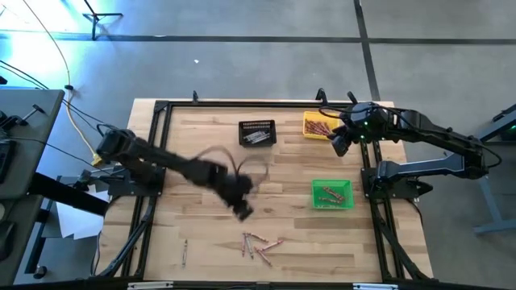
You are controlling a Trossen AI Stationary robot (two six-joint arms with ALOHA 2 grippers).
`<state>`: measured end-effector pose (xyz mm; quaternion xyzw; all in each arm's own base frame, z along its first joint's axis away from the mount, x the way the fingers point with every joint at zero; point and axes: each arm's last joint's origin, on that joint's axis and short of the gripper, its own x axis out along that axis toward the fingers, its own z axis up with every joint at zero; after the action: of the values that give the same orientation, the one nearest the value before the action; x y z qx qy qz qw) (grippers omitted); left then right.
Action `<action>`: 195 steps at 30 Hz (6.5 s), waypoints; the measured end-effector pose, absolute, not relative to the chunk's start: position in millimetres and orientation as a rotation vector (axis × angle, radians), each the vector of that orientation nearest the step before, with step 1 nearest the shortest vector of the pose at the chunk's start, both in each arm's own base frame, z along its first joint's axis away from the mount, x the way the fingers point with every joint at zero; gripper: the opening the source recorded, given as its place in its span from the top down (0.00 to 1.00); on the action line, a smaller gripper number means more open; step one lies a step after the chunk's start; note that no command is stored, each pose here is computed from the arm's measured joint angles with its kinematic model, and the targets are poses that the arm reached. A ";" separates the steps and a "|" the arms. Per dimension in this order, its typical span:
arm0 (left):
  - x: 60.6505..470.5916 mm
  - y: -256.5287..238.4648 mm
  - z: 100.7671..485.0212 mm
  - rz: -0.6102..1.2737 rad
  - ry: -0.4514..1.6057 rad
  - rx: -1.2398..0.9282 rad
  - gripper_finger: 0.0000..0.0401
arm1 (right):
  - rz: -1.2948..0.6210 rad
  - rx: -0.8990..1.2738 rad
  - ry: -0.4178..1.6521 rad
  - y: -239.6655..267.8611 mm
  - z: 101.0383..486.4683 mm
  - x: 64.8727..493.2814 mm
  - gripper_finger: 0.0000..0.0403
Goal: Sort crayons
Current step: Put the pink crayon into the green basket
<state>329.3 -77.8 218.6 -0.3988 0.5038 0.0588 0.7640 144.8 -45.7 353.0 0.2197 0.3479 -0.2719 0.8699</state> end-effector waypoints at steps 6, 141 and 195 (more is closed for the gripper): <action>308.7 -142.4 206.7 0.284 1.114 -0.901 0.82 | -0.603 0.552 0.697 -45.7 353.3 145.4 0.68; 378.0 -183.5 108.5 -0.179 1.181 0.197 0.86 | -0.360 0.391 0.905 -13.0 340.4 159.8 0.68; 449.8 -48.8 331.3 0.526 0.434 0.019 1.00 | -0.362 0.385 0.758 -15.0 349.2 170.4 0.68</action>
<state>449.8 -48.8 331.3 0.0093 0.2127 0.2580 0.9424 170.4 -15.0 349.2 0.1856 0.3657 -0.1746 0.8952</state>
